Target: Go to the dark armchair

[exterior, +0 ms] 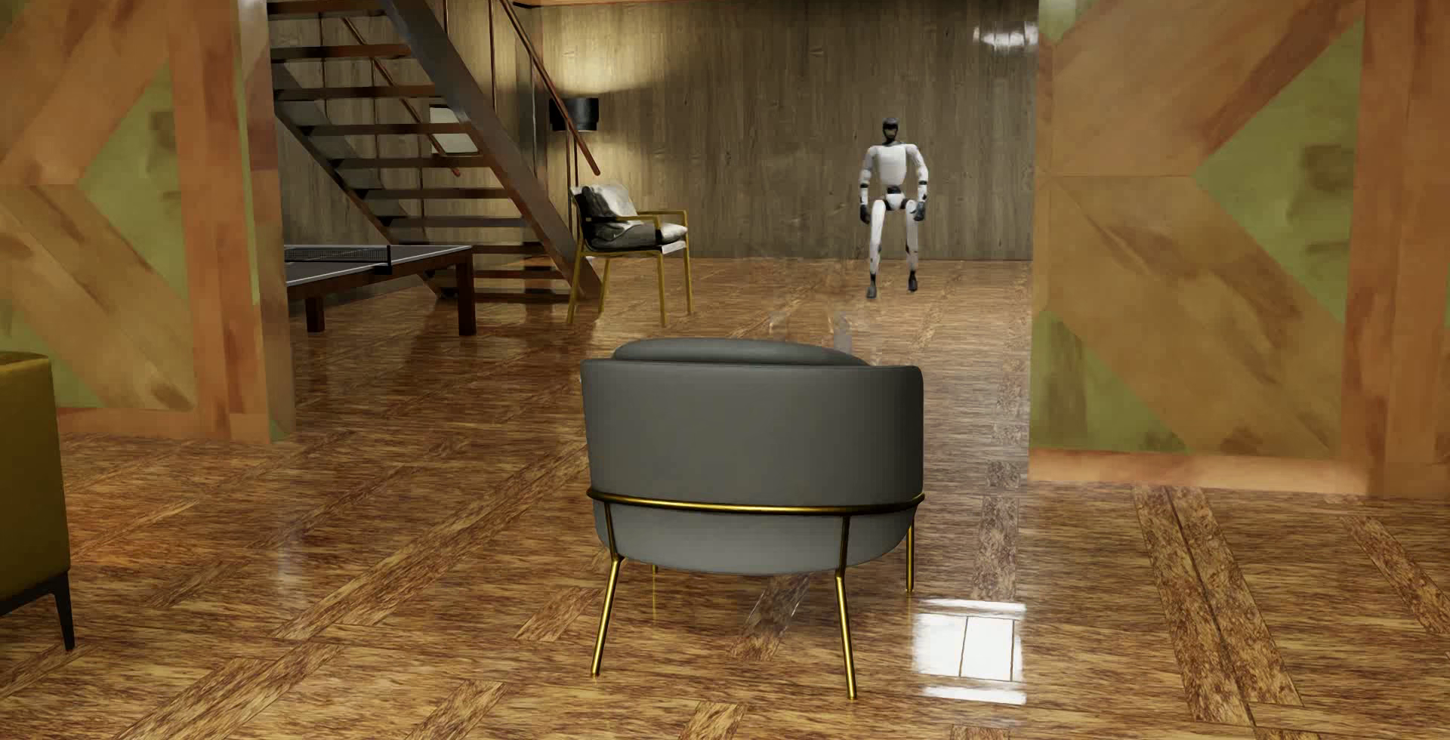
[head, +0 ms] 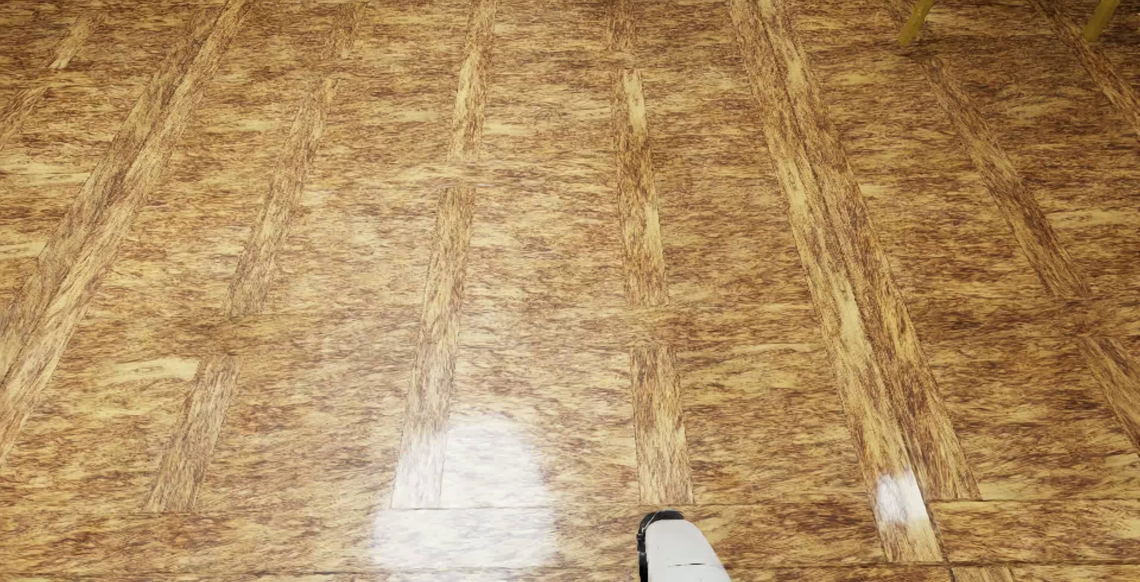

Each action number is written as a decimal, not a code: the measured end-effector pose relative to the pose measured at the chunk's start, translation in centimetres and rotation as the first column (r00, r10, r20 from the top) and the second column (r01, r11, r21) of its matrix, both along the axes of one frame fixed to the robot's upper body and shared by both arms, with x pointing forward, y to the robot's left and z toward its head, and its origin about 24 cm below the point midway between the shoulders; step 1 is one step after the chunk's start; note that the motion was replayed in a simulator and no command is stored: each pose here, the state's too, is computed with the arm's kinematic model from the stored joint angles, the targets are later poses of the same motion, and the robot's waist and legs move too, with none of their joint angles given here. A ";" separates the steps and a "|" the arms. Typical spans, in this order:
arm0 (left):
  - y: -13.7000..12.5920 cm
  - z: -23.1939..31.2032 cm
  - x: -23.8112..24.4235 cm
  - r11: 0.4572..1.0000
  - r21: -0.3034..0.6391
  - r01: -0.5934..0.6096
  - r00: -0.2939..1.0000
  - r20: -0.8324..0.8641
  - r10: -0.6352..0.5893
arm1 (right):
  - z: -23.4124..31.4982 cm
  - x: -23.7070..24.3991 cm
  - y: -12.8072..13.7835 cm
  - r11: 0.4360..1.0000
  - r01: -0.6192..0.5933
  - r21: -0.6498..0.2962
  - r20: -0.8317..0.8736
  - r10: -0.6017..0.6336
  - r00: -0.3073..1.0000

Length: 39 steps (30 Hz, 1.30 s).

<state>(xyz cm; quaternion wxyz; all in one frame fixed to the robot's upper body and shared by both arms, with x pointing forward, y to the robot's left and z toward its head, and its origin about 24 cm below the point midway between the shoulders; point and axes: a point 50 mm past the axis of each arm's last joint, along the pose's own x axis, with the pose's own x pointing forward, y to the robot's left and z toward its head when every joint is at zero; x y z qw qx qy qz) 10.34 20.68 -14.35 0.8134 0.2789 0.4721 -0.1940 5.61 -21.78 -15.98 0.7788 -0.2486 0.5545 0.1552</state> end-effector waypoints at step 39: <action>1.4 6.5 11.6 1.000 -0.004 -0.014 0.927 0.375 0.014 | -0.3 -3.7 -1.5 0.996 -0.076 -0.055 -0.132 0.068 0.989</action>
